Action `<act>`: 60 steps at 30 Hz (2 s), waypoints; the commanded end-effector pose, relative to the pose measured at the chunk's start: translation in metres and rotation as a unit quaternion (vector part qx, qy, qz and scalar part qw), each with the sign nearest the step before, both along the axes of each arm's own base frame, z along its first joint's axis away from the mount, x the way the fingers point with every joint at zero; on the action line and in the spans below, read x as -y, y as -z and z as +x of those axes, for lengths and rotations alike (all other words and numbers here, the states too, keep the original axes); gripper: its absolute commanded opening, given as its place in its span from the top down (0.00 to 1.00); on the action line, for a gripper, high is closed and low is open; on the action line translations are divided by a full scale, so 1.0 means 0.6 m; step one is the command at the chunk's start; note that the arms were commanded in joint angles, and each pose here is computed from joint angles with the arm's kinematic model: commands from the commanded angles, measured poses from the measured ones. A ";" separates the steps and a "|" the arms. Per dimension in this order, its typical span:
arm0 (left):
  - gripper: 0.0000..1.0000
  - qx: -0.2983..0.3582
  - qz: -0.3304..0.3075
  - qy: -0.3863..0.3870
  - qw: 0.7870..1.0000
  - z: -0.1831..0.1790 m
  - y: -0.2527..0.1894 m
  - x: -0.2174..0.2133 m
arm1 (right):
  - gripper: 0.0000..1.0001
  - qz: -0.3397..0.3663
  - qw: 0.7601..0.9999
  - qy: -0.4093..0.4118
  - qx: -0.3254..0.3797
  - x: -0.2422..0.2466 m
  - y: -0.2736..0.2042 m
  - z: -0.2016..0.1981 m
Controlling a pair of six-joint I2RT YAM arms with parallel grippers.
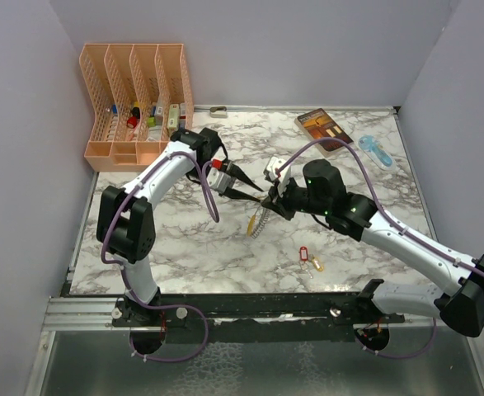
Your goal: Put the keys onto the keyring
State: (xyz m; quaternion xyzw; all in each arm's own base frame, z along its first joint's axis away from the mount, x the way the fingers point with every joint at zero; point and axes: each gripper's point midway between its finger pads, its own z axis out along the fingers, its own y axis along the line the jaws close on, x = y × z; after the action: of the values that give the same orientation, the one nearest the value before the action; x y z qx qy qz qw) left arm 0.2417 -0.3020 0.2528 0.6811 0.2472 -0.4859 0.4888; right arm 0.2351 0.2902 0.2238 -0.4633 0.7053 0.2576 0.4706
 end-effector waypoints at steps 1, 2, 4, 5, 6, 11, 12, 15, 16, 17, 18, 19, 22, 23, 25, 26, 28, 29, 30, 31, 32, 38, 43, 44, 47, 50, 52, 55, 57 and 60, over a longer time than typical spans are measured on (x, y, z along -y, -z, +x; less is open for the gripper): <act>0.70 -0.019 -0.030 0.002 0.999 -0.005 -0.021 0.009 | 0.99 0.027 0.999 -0.022 0.007 -0.019 -0.036 -0.010; 0.71 -0.019 -0.029 0.002 0.999 -0.005 -0.019 0.009 | 0.99 0.028 0.999 -0.023 0.007 -0.019 -0.036 -0.011; 0.72 -0.019 -0.027 0.002 0.999 -0.005 -0.018 0.008 | 0.99 0.029 0.999 -0.024 0.007 -0.019 -0.038 -0.012; 0.74 -0.020 -0.025 0.003 0.999 -0.005 -0.016 0.009 | 0.99 0.029 0.999 -0.024 0.006 -0.019 -0.038 -0.013; 0.76 -0.020 -0.025 0.003 1.000 -0.005 -0.015 0.009 | 0.99 0.029 0.999 -0.025 0.006 -0.019 -0.037 -0.014; 0.82 -0.013 -0.020 0.003 1.000 -0.006 -0.014 0.006 | 0.99 0.027 0.999 -0.022 0.005 -0.015 -0.033 -0.015; 0.84 -0.013 -0.018 0.002 1.000 -0.006 -0.014 0.005 | 0.99 0.027 0.999 -0.021 0.004 -0.015 -0.033 -0.015; 0.87 -0.011 -0.013 0.003 1.000 -0.007 -0.011 0.005 | 0.99 0.030 0.999 -0.020 0.006 -0.013 -0.035 -0.017; 0.88 -0.012 -0.012 0.003 1.000 -0.007 -0.010 0.004 | 0.99 0.030 0.999 -0.020 0.006 -0.013 -0.035 -0.017; 0.89 -0.012 -0.012 0.003 1.000 -0.008 -0.010 0.004 | 0.99 0.031 0.999 -0.019 0.007 -0.013 -0.037 -0.017; 0.89 -0.013 -0.012 0.003 1.000 -0.008 -0.009 0.004 | 0.99 0.031 0.999 -0.019 0.007 -0.012 -0.036 -0.017; 0.90 -0.013 -0.011 0.003 1.000 -0.008 -0.009 0.004 | 0.99 0.031 0.999 -0.018 0.007 -0.012 -0.037 -0.016; 0.99 -0.009 -0.009 0.003 1.000 -0.007 -0.009 0.004 | 0.99 0.029 0.999 -0.015 0.008 -0.011 -0.035 -0.015; 1.00 -0.008 -0.008 0.003 1.000 -0.007 -0.009 0.004 | 0.99 0.029 0.999 -0.013 0.008 -0.010 -0.035 -0.014; 1.00 -0.008 -0.008 0.004 1.000 -0.008 -0.009 0.003 | 0.99 0.031 0.999 -0.013 0.008 -0.010 -0.036 -0.015; 1.00 -0.007 -0.008 0.004 1.000 -0.009 -0.010 0.003 | 0.99 0.033 0.999 -0.013 0.009 -0.010 -0.037 -0.015; 1.00 -0.005 -0.006 0.004 1.000 -0.010 -0.010 0.002 | 0.99 0.037 0.999 -0.011 0.010 -0.009 -0.038 -0.015; 1.00 -0.003 -0.005 0.004 1.000 -0.010 -0.011 0.001 | 0.99 0.038 0.999 -0.010 0.011 -0.008 -0.037 -0.016; 1.00 -0.001 -0.003 0.004 1.000 -0.011 -0.010 0.000 | 0.99 0.039 0.999 -0.008 0.010 -0.008 -0.037 -0.016; 1.00 0.002 -0.002 0.004 1.000 -0.011 -0.010 0.000 | 0.99 0.037 0.999 -0.007 0.009 -0.007 -0.035 -0.016; 1.00 0.005 0.000 0.004 1.000 -0.012 -0.010 -0.001 | 0.99 0.036 0.999 -0.006 0.007 -0.006 -0.033 -0.016; 1.00 0.014 0.009 0.004 1.000 -0.012 -0.006 -0.005 | 0.99 0.040 0.999 0.001 0.007 -0.001 -0.038 -0.017; 1.00 0.013 0.012 -0.001 1.000 -0.008 -0.002 -0.010 | 0.99 0.053 0.998 0.011 0.016 0.005 -0.052 -0.018; 1.00 0.012 0.013 -0.003 1.000 -0.006 -0.002 -0.011 | 0.99 0.054 0.998 0.011 0.015 0.005 -0.052 -0.019; 1.00 0.009 0.010 -0.009 1.000 0.000 -0.003 -0.015 | 0.99 0.059 0.998 0.016 0.014 0.008 -0.054 -0.020; 1.00 0.009 0.008 -0.010 1.000 0.000 -0.005 -0.016 | 0.99 0.069 0.997 0.018 0.014 0.007 -0.059 -0.021; 1.00 0.007 0.005 -0.010 1.000 0.000 -0.006 -0.015 | 0.99 0.079 0.997 0.020 0.012 0.005 -0.061 -0.020; 1.00 0.004 0.001 -0.011 1.000 -0.001 -0.008 -0.015 | 0.99 0.089 0.996 0.028 0.006 0.002 -0.061 -0.018; 1.00 0.004 -0.001 -0.011 1.000 -0.002 -0.010 -0.015 | 0.99 0.095 0.995 0.039 0.002 0.002 -0.060 -0.013; 1.00 0.001 -0.003 -0.011 1.000 -0.005 -0.010 -0.016 | 0.99 0.107 0.993 0.053 -0.005 0.003 -0.060 -0.010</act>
State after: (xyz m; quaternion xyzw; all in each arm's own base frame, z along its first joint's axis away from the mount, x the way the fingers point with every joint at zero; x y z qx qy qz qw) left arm 0.2405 -0.2972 0.2471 0.6837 0.2604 -0.4859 0.4781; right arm 0.2272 0.2859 0.2423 -0.4065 0.7084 0.2908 0.4984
